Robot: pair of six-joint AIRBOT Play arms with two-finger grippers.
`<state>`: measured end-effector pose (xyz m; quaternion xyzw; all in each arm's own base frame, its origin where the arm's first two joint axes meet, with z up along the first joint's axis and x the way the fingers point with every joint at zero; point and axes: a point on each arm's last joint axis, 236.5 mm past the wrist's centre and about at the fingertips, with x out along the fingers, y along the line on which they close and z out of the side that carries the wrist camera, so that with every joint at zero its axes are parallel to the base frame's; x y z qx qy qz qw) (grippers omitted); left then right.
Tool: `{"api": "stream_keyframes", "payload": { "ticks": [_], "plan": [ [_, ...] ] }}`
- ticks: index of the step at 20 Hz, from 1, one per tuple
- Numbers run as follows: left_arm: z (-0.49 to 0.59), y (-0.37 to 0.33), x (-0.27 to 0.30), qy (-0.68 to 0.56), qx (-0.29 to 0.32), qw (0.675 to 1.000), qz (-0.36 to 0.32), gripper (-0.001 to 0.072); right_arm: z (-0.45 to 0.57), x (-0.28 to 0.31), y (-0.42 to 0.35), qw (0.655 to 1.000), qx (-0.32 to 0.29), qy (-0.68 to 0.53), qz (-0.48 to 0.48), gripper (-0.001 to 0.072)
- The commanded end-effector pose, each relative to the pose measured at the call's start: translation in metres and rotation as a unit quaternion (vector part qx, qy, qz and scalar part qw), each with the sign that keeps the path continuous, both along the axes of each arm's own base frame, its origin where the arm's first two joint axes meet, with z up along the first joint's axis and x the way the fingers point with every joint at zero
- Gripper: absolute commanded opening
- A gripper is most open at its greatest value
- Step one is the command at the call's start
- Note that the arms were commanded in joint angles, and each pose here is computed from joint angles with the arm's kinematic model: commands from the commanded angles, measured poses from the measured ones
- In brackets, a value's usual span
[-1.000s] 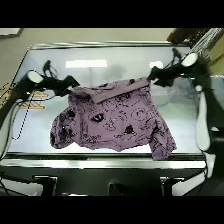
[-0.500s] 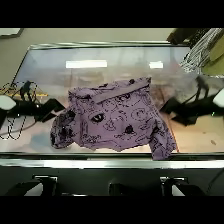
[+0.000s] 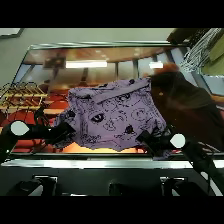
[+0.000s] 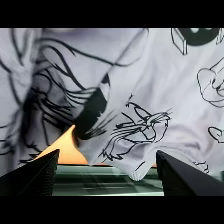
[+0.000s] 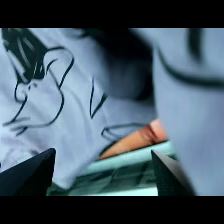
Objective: Fold the clothes and pants, and hang the long-sleeved shirts on hangers.
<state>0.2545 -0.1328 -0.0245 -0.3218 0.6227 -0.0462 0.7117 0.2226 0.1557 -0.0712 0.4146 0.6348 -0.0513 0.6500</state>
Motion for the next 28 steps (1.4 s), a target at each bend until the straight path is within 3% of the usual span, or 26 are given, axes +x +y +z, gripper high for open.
{"api": "stream_keyframes", "payload": {
  "ticks": [1,2,4,6,14,15,16,19,22,24,26,28],
  "plan": [
    [-0.011,-0.01,-0.006,0.019,-0.001,1.0,0.001,0.072,-0.031,0.016,0.007,0.999,0.006,0.008,-0.047,0.0629],
    [-0.017,-0.011,-0.007,0.029,0.001,1.0,0.0,0.072,-0.034,0.017,0.007,0.999,0.007,0.011,-0.052,0.0504],
    [-0.027,-0.014,-0.01,0.047,0.004,0.999,-0.006,0.072,-0.032,0.019,0.007,0.999,0.007,0.008,-0.05,0.0145],
    [-0.038,-0.019,-0.013,0.062,0.009,0.998,-0.018,0.072,-0.025,0.018,0.009,0.999,0.009,0.004,-0.041,0.0041],
    [-0.074,-0.057,-0.013,0.078,0.009,0.996,-0.035,0.0701,-0.002,0.003,0.008,1.0,0.011,0.002,-0.023,0.0037],
    [-0.075,-0.059,-0.011,0.077,0.004,0.997,-0.03,0.0455,0.001,0.0,0.009,1.0,0.013,0.002,-0.02,0.0037],
    [-0.074,-0.06,-0.01,0.075,0.002,0.997,-0.031,0.0021,0.006,-0.001,0.009,1.0,0.014,-0.003,-0.016,0.0037],
    [-0.054,-0.055,-0.02,0.09,0.003,0.994,-0.061,0.0027,0.024,-0.021,-0.004,1.0,-0.01,0.011,-0.005,0.0036],
    [-0.03,-0.034,-0.061,0.111,0.045,0.984,-0.132,0.0027,0.046,-0.081,-0.03,0.994,-0.061,0.065,0.058,0.0036],
    [-0.005,-0.028,-0.095,0.115,0.057,0.975,-0.183,0.0027,0.067,-0.134,-0.039,0.989,-0.061,0.104,0.089,0.0035],
    [0.016,-0.027,-0.123,0.113,0.058,0.966,-0.224,0.0027,0.084,-0.164,-0.041,0.991,-0.042,0.112,0.057,0.0035],
    [0.032,-0.041,-0.122,0.084,0.038,0.97,-0.225,0.0026,0.093,-0.155,-0.04,0.996,-0.028,0.087,0.012,0.0035]
  ]
}}
